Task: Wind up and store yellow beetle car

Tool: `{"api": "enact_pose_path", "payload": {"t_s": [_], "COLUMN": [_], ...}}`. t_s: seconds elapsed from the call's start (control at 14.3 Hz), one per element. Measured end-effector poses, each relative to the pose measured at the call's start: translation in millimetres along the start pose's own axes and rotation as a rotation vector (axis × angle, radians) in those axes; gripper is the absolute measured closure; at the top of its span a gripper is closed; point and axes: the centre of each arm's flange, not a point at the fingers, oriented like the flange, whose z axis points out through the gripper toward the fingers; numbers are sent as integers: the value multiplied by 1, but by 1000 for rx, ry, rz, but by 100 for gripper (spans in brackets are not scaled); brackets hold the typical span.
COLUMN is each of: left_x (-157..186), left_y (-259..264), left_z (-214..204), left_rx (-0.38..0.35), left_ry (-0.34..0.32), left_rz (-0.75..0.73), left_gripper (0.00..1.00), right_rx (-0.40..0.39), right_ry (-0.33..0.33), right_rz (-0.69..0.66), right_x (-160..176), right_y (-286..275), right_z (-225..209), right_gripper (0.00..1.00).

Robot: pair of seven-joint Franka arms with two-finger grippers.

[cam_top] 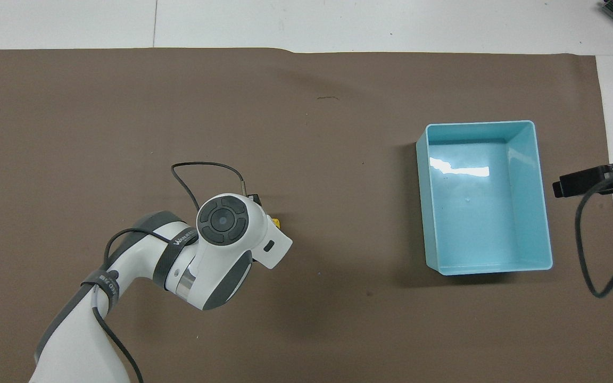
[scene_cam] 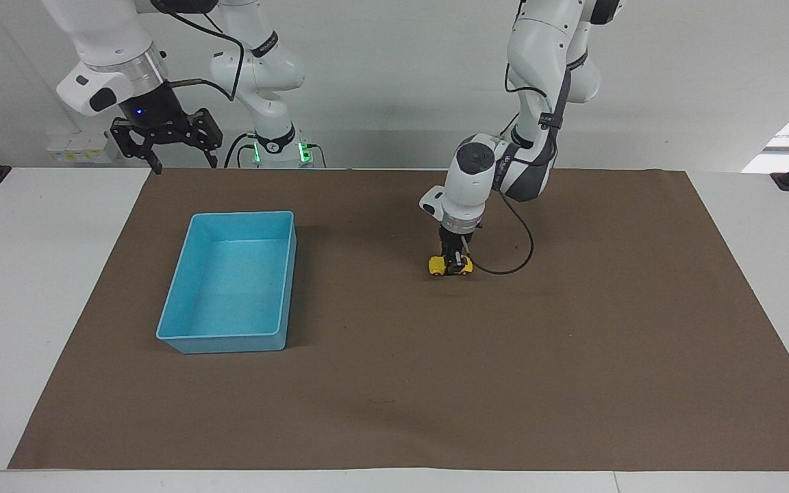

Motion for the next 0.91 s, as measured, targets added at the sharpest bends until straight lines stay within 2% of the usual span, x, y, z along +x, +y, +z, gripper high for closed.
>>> {"api": "enact_pose_path", "payload": {"t_s": [0.28,0.91], "left_x": [-13,-72], "left_y": [-8,-39], "left_z": [0,-3], "left_rx": [-3,-22], "left_ry": [-5,-22], "left_rz": [45,77], "left_gripper": [55,55], "right_rx": [0,0], "right_ry": [0,0], "right_rz": [0,-6], "right_x": [0,0], "right_y": [0,-3], "right_z": [0,0], "right_gripper": [0,0]}}
